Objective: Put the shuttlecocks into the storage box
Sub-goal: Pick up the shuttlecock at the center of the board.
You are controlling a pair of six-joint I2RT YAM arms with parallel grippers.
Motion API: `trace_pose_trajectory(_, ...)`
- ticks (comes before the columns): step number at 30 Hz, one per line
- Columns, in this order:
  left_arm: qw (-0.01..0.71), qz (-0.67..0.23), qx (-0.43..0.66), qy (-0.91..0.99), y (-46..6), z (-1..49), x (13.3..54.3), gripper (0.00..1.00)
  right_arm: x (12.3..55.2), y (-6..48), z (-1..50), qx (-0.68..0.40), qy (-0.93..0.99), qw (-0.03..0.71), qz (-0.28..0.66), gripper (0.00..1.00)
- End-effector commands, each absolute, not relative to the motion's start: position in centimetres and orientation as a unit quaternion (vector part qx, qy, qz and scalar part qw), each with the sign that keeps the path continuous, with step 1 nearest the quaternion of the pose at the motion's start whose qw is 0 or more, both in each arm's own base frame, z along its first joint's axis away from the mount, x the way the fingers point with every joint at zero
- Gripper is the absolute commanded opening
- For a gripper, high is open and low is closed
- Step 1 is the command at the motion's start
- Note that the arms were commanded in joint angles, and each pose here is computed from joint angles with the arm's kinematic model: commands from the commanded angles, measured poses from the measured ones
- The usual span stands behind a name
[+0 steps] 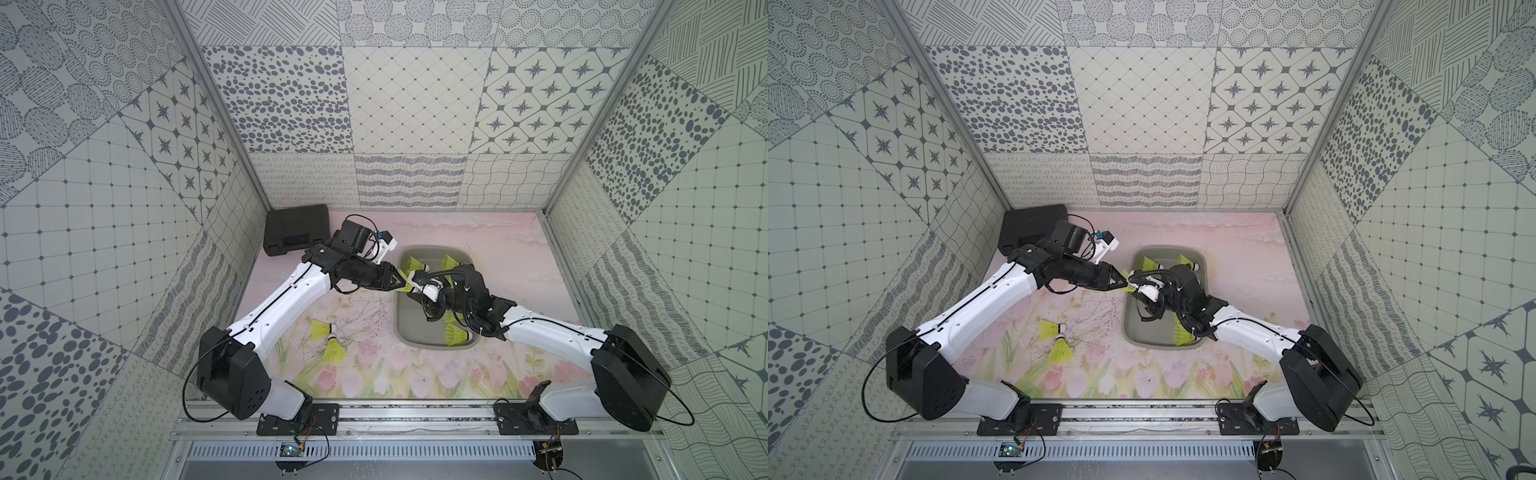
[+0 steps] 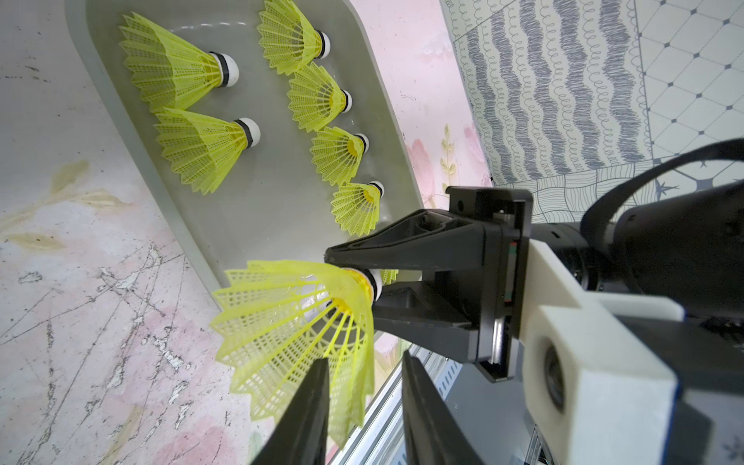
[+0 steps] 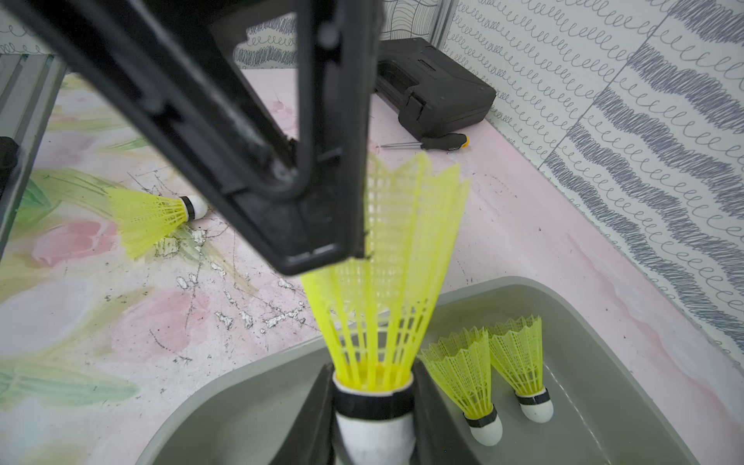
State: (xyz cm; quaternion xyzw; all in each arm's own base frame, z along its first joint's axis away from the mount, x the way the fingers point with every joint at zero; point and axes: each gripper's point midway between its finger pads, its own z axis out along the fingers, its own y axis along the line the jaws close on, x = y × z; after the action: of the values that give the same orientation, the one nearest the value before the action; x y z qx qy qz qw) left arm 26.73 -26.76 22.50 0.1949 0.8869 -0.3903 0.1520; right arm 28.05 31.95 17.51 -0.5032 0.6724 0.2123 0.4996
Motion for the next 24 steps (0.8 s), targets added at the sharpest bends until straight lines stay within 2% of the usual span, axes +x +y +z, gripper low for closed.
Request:
trace_pose_trajectory(1,0.162,-0.411,0.227,0.868,-27.4,22.9,26.3,0.31,28.0,32.4,19.6,-0.491,0.660,0.520,0.228,0.28)
trace_pose_trajectory(12,0.171,-0.411,0.219,0.868,-27.6,22.6,26.8,0.06,28.1,32.2,19.3,-0.486,0.666,0.517,0.227,0.31)
trace_pose_trajectory(18,0.184,-0.436,0.195,0.859,-28.2,23.0,27.5,0.00,28.5,31.3,19.5,-0.459,0.674,0.536,0.215,0.55)
trace_pose_trajectory(21,0.193,-0.456,0.174,0.851,-28.8,23.1,28.2,0.00,28.4,30.3,19.5,-0.447,0.679,0.547,0.200,0.72)
trace_pose_trajectory(24,0.197,-0.473,0.145,0.846,-29.2,22.9,29.0,0.00,28.4,28.8,19.6,-0.428,0.686,0.560,0.179,0.79)
